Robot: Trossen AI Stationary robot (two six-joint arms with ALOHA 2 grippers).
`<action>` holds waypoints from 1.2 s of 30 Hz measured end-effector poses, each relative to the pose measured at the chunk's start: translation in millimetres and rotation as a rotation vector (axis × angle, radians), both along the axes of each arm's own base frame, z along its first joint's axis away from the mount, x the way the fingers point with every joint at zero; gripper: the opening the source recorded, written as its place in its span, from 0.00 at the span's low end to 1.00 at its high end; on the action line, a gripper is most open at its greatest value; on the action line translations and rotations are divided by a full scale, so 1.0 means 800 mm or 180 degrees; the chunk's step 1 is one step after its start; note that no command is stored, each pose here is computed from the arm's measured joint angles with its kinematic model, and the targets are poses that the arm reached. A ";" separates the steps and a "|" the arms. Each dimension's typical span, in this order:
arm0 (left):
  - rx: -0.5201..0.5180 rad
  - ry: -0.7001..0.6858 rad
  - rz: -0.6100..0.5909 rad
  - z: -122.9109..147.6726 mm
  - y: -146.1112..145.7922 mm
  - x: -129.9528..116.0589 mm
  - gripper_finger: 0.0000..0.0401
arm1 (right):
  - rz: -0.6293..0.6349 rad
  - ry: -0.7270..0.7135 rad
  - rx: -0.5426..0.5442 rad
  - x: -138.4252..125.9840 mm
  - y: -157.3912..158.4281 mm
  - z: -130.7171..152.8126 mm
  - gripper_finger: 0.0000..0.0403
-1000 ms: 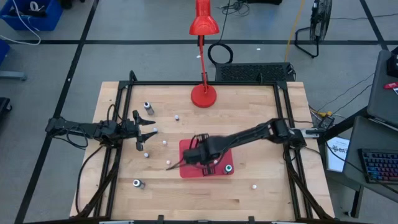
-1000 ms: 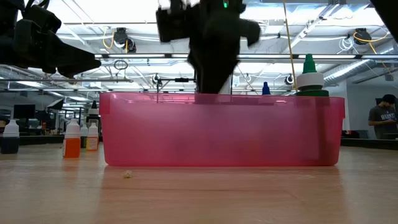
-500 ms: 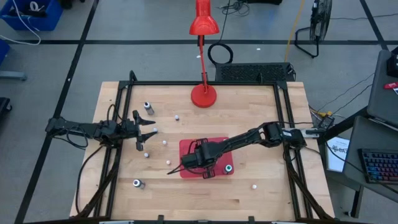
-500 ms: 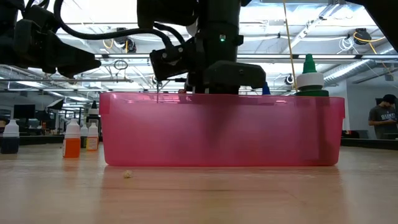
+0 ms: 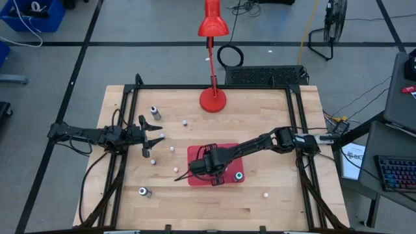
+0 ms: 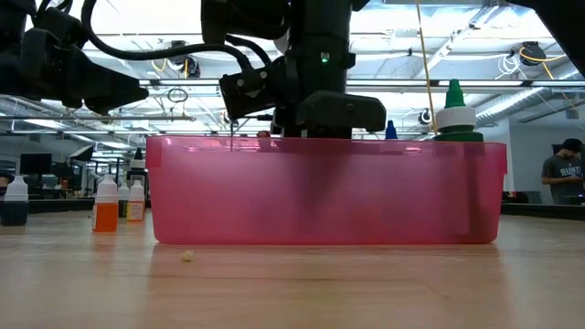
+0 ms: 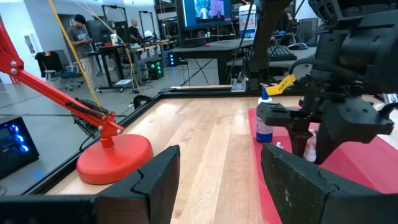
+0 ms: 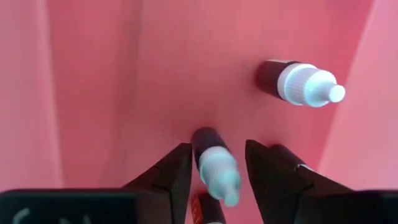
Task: Pick & Place food coloring
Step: Put the small orange food coloring bottle into the pink bin
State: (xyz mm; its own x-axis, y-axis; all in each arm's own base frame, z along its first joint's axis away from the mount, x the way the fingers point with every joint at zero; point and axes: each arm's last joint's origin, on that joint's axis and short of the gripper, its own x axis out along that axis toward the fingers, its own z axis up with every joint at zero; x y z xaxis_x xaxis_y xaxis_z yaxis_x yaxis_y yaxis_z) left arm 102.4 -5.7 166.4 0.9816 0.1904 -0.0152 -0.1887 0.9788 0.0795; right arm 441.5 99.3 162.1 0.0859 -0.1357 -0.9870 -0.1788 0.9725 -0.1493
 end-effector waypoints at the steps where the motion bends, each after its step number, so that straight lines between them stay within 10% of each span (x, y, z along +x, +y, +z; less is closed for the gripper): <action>1: 0.0000 0.0000 0.0000 0.000 0.000 0.000 0.56 | 0.0000 0.0000 -0.0001 0.000 0.000 0.000 0.36; 13: 0.0000 -0.0001 -0.0001 0.000 0.000 0.000 0.56 | -0.0430 -0.0400 0.0244 -0.038 -0.001 0.107 0.35; 21: 0.0000 -0.0001 0.0000 0.000 0.000 0.000 0.56 | -0.0515 -0.0523 0.0868 -0.116 0.066 0.181 0.34; 36: 0.0000 0.0000 -0.0001 0.000 0.000 0.000 0.56 | -0.1017 0.0307 0.0403 -0.281 0.126 0.073 0.36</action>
State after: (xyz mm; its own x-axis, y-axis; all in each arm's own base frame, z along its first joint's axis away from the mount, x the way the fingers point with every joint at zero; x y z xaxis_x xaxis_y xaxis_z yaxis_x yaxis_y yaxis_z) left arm 102.4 -5.7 166.4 0.9816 0.1902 -0.0152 -0.1885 0.9789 0.0795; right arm 216.8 200.3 220.3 -0.0356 -0.0167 -0.9992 0.1301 0.9913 -0.0212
